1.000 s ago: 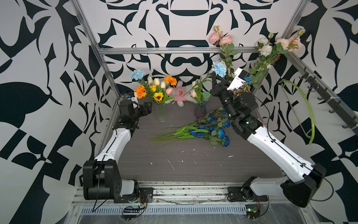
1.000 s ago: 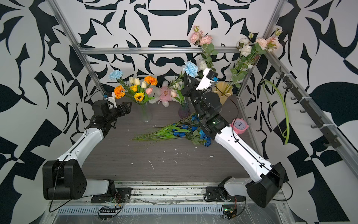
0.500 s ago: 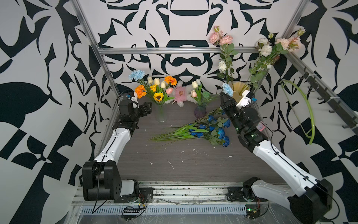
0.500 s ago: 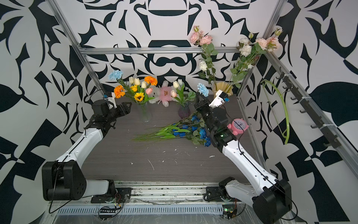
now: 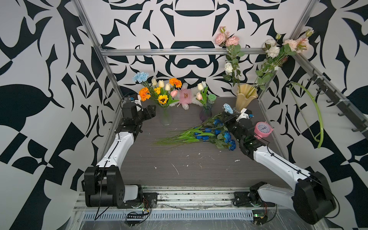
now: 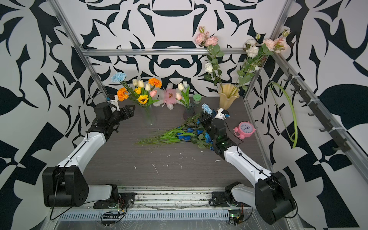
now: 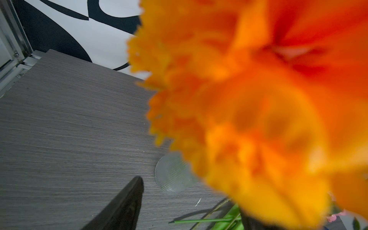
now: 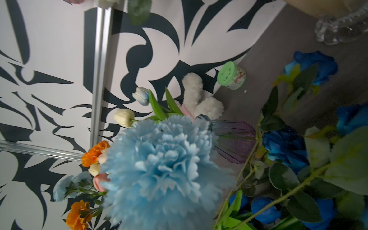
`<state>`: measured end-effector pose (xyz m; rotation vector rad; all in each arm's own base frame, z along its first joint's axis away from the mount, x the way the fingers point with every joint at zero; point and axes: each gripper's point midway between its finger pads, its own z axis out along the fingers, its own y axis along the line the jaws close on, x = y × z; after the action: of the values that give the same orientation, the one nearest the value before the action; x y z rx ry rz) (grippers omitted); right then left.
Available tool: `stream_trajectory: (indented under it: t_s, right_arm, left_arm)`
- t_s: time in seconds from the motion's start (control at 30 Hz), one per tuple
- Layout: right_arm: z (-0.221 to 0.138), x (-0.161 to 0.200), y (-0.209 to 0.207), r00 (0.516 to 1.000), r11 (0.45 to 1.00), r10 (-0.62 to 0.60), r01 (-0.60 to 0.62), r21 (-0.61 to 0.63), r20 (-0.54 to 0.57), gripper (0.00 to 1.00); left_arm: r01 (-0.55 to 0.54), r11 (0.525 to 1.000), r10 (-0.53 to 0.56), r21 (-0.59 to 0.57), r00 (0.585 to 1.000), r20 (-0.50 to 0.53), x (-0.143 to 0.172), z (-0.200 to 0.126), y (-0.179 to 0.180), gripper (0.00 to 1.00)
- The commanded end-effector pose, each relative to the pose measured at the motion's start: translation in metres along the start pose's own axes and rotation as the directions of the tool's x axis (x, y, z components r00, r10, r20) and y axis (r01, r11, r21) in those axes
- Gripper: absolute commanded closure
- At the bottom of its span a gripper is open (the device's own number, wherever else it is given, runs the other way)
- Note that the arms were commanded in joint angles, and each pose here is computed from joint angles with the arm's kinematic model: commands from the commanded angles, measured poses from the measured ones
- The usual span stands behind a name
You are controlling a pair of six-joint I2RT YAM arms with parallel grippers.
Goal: Pick out blue flowers from the vase
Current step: Place the flower at the center of the board.
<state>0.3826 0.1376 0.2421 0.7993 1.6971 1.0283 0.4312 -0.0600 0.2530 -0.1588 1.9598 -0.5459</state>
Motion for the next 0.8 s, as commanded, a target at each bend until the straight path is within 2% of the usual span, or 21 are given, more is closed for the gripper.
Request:
stream_trajectory:
  t_s: [0.0, 0.23, 0.5, 0.6, 0.77]
  right_arm:
    - [0.004, -0.008, 0.006, 0.999, 0.999, 0.022, -0.020, -0.039, 0.032, 1.00]
    - [0.023, 0.005, -0.027, 0.999, 0.999, 0.043, -0.043, 0.010, 0.015, 1.00]
    - [0.025, 0.008, -0.057, 0.999, 0.993, 0.025, -0.027, 0.118, 0.020, 1.00]
    - [0.026, 0.008, -0.061, 1.000, 0.990, 0.017, -0.019, 0.140, 0.016, 0.83]
    - [0.023, 0.008, -0.070, 1.000, 0.982, -0.004, 0.001, 0.188, 0.013, 0.66]
  left_arm:
    - [-0.023, 1.000, 0.023, 0.010, 0.999, 0.035, -0.018, -0.007, -0.008, 0.23]
    - [-0.010, 1.000, 0.009, 0.017, 1.000, 0.024, -0.017, -0.003, -0.009, 0.23]
    - [-0.008, 1.000, 0.008, 0.009, 1.000, 0.018, -0.016, -0.003, -0.007, 0.23]
    - [-0.005, 1.000, 0.004, 0.009, 1.000, 0.015, -0.015, -0.002, -0.007, 0.23]
    - [-0.002, 1.000, 0.002, 0.014, 1.000, 0.016, -0.016, -0.001, -0.007, 0.23]
